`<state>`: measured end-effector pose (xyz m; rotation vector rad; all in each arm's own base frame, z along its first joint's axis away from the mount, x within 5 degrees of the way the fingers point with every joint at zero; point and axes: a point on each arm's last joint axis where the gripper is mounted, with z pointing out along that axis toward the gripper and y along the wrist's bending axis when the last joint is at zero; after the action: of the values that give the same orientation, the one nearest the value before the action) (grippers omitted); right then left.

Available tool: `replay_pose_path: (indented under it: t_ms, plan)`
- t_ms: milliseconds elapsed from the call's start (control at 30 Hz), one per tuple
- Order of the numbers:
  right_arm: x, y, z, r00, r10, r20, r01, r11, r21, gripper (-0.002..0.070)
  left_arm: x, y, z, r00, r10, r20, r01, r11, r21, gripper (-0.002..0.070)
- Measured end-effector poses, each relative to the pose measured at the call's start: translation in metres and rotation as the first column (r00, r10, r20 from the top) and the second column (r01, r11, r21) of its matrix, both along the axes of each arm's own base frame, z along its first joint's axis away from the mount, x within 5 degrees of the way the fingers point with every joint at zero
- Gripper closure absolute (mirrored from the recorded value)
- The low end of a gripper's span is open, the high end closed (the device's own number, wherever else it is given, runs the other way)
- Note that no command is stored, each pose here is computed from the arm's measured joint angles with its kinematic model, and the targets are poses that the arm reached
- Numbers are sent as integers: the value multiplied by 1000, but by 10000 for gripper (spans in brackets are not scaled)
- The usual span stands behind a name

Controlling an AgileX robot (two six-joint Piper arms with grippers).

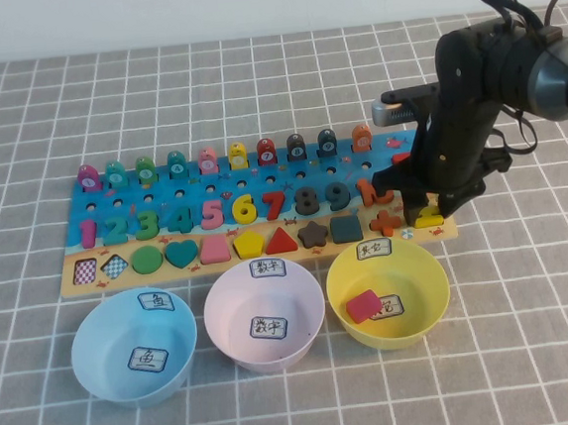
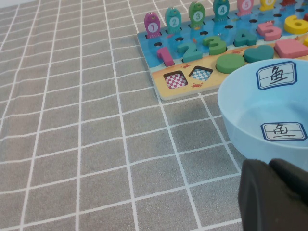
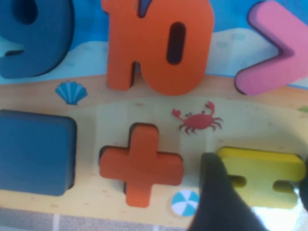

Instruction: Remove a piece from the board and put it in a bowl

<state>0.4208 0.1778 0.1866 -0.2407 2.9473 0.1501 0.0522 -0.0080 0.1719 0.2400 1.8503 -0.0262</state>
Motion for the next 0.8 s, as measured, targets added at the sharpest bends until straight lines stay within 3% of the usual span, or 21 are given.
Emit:
replay_pose_path:
  t_ms: [133, 800]
  plan:
    - [0, 0, 0, 1000, 2, 2, -2, 1000, -6, 386, 0, 0, 0, 1000, 0, 0, 0, 1000, 0, 679]
    - [-1, -1, 19, 1000, 5, 13, -5, 1000, -5, 386, 0, 0, 0, 1000, 0, 0, 0, 1000, 0, 679]
